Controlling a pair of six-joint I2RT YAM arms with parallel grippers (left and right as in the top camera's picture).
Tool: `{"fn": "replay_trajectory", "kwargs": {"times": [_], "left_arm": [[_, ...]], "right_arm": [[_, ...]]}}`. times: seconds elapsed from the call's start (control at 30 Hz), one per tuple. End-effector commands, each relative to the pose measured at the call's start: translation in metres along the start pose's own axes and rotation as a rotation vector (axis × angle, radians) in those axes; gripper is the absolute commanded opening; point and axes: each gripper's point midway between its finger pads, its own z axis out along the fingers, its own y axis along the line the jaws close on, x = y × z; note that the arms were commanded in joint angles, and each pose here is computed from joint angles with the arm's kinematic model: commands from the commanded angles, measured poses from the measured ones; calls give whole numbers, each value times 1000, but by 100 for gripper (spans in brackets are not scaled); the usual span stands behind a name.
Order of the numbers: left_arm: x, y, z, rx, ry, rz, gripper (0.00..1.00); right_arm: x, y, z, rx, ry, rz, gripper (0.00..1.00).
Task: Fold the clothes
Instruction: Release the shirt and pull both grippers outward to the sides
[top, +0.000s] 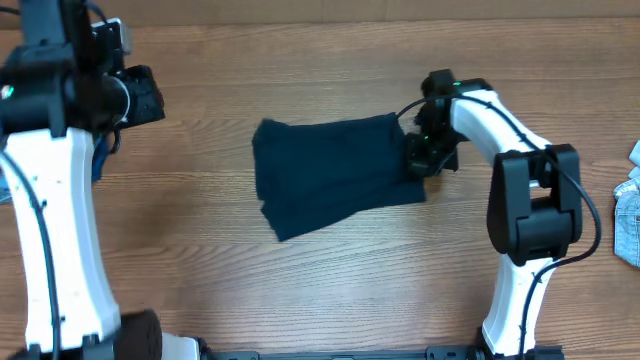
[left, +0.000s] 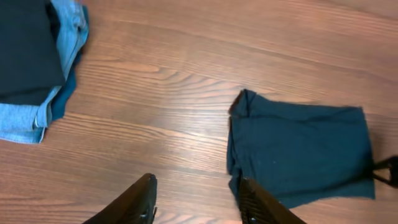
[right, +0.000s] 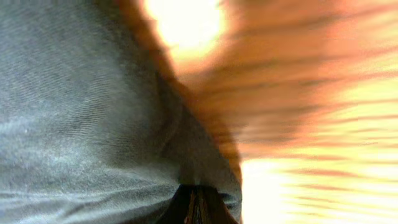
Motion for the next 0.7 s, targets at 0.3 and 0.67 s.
{"fn": "replay_trajectory", "kwargs": {"times": [0.3,0.67], "left_arm": [[18,-29,5,56,71,74,43],[32,-25,-78,-41,-134,139,42]], "right_arm": [[-27,-57,-99,-114,-247,65,5],[-31,-46,-135,-394,-337,-33,47]]}}
